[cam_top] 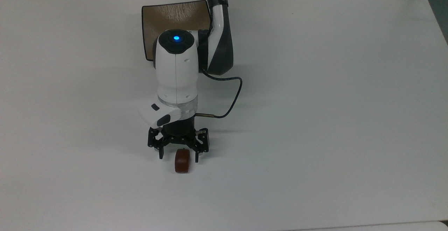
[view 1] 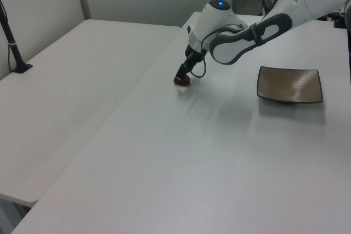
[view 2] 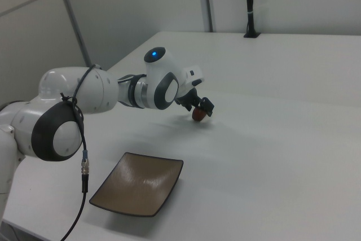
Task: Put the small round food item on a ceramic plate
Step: 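Lower the gripper over the red food item and close on it, then lift the held red item and carry it over the brown plate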
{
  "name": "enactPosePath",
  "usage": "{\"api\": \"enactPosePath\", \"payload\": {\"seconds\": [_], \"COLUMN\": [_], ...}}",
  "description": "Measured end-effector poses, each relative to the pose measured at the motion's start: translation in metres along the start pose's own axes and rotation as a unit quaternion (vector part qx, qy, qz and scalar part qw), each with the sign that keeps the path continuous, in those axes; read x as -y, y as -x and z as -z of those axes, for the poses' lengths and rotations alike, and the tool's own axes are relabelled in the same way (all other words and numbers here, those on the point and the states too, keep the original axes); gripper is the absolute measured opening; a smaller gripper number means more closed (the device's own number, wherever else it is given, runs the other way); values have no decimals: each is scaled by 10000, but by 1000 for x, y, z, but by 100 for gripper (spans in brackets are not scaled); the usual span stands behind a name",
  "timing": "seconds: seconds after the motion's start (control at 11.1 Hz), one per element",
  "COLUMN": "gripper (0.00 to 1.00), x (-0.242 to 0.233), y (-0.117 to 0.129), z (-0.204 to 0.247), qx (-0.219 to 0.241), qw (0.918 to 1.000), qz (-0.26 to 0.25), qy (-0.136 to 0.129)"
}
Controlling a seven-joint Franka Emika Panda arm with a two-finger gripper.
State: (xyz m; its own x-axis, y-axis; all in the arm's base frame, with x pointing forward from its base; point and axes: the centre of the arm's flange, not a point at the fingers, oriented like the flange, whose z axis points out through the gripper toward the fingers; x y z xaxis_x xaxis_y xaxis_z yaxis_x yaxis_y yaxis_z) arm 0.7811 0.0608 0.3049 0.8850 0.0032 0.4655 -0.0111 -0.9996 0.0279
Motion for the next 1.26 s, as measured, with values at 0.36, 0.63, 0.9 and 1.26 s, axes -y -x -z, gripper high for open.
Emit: {"api": "enactPosePath", "payload": {"seconds": [0.36, 0.63, 0.9, 1.26], "gripper": [89, 60, 28, 15], "x": [2, 5, 6, 5], "y": [2, 4, 4, 1], "z": [-4, -6, -6, -1], "qx": [2, 18, 17, -25], "qw": [9999, 9998, 9998, 9998], "qz": [113, 177, 181, 171], "qy": [53, 66, 55, 55]}}
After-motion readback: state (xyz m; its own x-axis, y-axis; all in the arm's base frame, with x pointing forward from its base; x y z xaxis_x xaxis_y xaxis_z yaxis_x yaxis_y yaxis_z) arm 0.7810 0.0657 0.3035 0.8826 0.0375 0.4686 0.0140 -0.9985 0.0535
